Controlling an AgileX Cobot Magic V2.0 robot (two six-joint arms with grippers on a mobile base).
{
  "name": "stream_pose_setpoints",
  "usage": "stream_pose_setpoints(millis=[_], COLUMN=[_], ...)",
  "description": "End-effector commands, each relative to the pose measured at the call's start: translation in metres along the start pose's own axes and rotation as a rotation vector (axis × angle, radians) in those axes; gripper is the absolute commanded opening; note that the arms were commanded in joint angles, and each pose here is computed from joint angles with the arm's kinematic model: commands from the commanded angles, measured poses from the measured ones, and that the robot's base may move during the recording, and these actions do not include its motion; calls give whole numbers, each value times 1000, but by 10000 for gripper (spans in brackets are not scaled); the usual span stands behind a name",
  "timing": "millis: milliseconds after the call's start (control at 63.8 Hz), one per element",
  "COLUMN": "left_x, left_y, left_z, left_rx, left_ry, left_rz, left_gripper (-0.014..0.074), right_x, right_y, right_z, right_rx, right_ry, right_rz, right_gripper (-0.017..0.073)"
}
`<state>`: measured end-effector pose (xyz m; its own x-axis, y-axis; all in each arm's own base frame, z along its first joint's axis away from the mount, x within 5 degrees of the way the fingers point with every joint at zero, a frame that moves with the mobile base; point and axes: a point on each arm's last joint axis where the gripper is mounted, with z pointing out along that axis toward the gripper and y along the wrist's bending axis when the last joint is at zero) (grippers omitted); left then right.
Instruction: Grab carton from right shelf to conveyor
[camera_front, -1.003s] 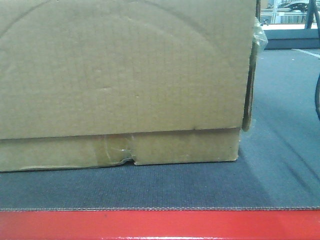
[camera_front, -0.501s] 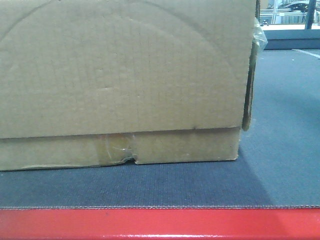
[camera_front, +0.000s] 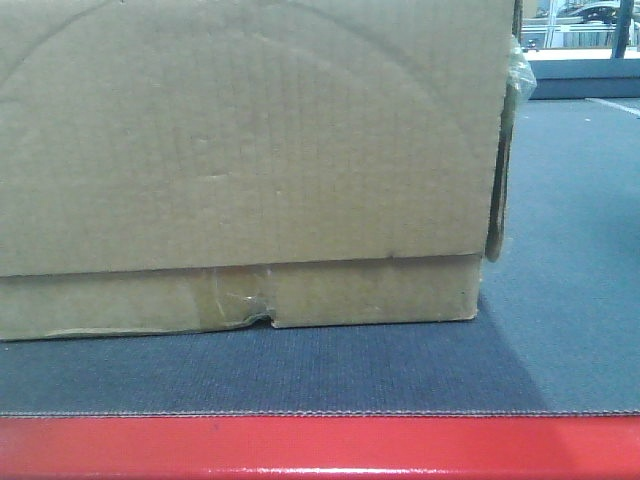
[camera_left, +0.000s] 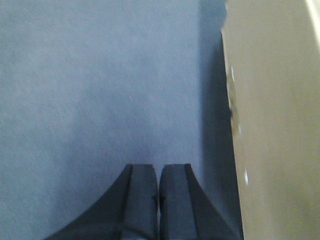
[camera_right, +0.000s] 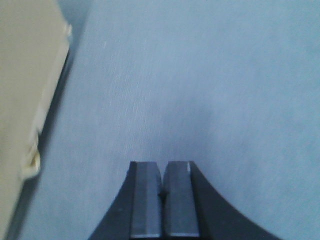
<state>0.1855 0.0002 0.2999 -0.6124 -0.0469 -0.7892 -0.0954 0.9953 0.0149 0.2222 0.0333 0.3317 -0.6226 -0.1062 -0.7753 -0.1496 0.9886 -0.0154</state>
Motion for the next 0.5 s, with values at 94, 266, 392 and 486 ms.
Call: stream_pose_setpoints(millis=[94,266,392,486], left_x=[22,38,48,55], left_y=[1,5,8,10], left_z=[-20,-47,-65,-76], left_rx=[51,80,91,95], left_ry=[-172,-343,-441,-500], left_rz=[-2,-9,-18,-24], left_gripper=[13,13,13,13], right_x=[45,84,106,119], right_y=[-1,-1,0,0], right_z=[-14,-37,-59,-78], right_rx=[12,12,14,17], right_ry=[-145,-270,-388,-490], right_rz=[-21,-21,-20,-19], right_gripper=[-73,-73,-73,-73])
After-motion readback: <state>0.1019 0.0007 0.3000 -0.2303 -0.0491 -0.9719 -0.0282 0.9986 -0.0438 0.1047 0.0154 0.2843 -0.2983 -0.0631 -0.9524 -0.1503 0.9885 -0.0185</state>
